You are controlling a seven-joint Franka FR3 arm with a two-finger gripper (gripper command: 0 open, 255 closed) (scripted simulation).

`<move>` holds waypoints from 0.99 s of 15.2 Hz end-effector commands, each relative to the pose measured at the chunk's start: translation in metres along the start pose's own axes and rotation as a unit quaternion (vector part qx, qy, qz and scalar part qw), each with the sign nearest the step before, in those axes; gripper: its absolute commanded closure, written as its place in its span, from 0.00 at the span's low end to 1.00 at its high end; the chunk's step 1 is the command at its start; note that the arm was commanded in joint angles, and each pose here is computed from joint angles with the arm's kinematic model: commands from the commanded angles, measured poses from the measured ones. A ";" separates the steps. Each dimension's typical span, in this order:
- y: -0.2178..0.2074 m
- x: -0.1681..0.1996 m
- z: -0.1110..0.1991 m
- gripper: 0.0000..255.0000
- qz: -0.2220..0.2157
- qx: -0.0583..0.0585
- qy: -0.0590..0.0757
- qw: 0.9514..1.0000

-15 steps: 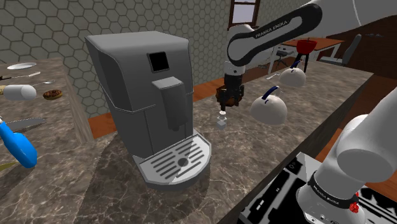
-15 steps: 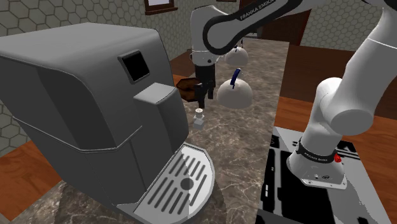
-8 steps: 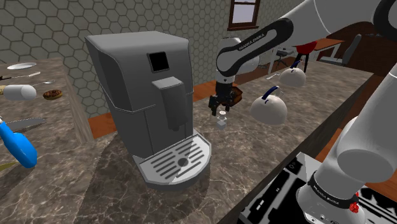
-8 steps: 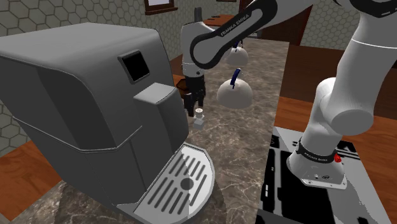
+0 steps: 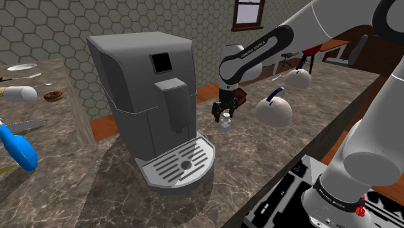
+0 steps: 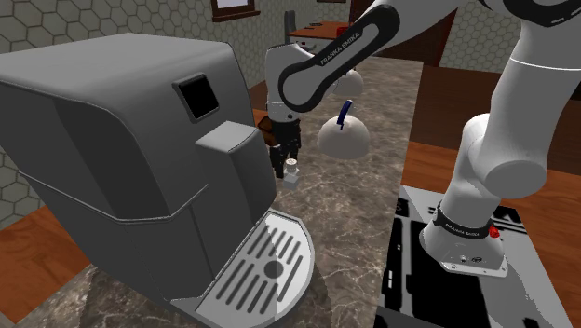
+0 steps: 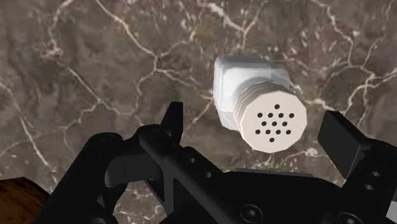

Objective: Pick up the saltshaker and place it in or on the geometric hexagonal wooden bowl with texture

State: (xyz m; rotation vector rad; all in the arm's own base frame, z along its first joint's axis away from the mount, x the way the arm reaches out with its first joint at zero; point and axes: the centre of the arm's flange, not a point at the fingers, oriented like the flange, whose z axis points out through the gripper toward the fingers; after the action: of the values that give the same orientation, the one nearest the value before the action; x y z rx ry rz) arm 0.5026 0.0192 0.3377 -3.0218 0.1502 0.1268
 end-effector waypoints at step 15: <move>-0.001 0.000 -0.005 1.00 0.000 0.000 0.000 1.000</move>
State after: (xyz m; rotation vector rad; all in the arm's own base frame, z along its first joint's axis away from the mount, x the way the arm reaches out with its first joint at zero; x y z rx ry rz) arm 0.5022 0.0189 0.3401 -3.0218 0.1502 0.1259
